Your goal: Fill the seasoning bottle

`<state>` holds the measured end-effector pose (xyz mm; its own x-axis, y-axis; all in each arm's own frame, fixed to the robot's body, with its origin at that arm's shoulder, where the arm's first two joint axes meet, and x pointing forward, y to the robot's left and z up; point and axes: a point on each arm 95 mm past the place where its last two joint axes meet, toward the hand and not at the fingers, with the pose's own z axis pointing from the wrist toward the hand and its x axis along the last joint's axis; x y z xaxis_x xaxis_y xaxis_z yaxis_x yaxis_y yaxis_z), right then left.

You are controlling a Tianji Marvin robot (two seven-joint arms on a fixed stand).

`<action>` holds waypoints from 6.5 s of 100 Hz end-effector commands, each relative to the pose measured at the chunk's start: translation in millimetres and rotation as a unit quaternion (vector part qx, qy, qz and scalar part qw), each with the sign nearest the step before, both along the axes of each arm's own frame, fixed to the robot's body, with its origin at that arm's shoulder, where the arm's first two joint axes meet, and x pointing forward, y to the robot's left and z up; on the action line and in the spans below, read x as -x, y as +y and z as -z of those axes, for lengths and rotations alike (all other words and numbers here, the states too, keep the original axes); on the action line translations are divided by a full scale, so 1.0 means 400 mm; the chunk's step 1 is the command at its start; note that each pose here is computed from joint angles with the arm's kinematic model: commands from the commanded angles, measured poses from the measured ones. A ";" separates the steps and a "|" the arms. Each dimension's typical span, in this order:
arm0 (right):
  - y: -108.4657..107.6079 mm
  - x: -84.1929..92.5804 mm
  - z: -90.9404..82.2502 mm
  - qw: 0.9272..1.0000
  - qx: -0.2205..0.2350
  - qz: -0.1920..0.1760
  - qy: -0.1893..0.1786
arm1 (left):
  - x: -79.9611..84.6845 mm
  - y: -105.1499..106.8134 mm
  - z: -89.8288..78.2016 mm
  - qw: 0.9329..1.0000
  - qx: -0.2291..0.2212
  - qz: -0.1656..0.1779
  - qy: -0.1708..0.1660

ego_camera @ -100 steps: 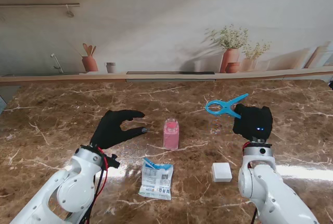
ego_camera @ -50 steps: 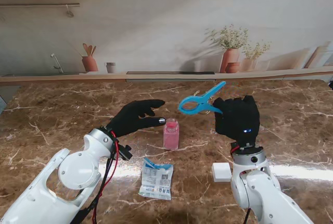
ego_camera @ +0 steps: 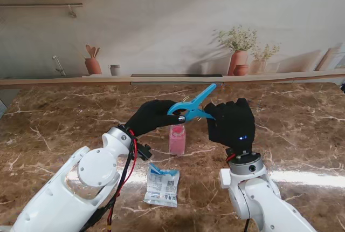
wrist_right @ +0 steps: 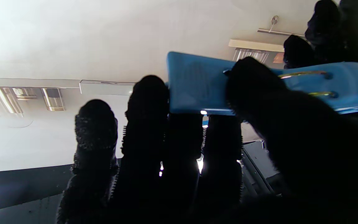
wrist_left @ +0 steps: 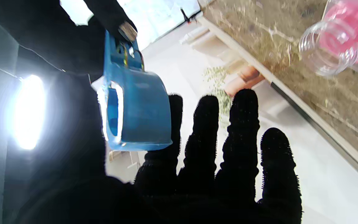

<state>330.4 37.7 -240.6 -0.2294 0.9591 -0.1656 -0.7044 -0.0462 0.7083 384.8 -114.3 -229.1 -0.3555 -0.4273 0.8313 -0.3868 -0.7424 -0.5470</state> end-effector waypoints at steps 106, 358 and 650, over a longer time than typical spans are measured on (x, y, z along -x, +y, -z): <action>-0.011 0.076 0.013 0.998 0.010 0.030 0.057 | 0.001 -0.034 0.020 0.989 0.103 -0.073 0.073; 0.007 0.006 0.009 0.985 0.146 0.090 -0.034 | 0.064 -0.059 0.027 0.970 0.181 -0.062 0.149; -0.021 -0.012 0.069 0.985 0.149 0.075 -0.048 | 0.068 0.167 0.117 0.974 -0.147 -0.157 0.070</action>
<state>335.4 30.0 -262.1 -0.0550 0.8883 -0.4560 -0.7662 0.2553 0.5897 357.1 -50.5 -259.8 -0.0929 -0.7201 0.6876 -0.2034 -0.6623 -0.7211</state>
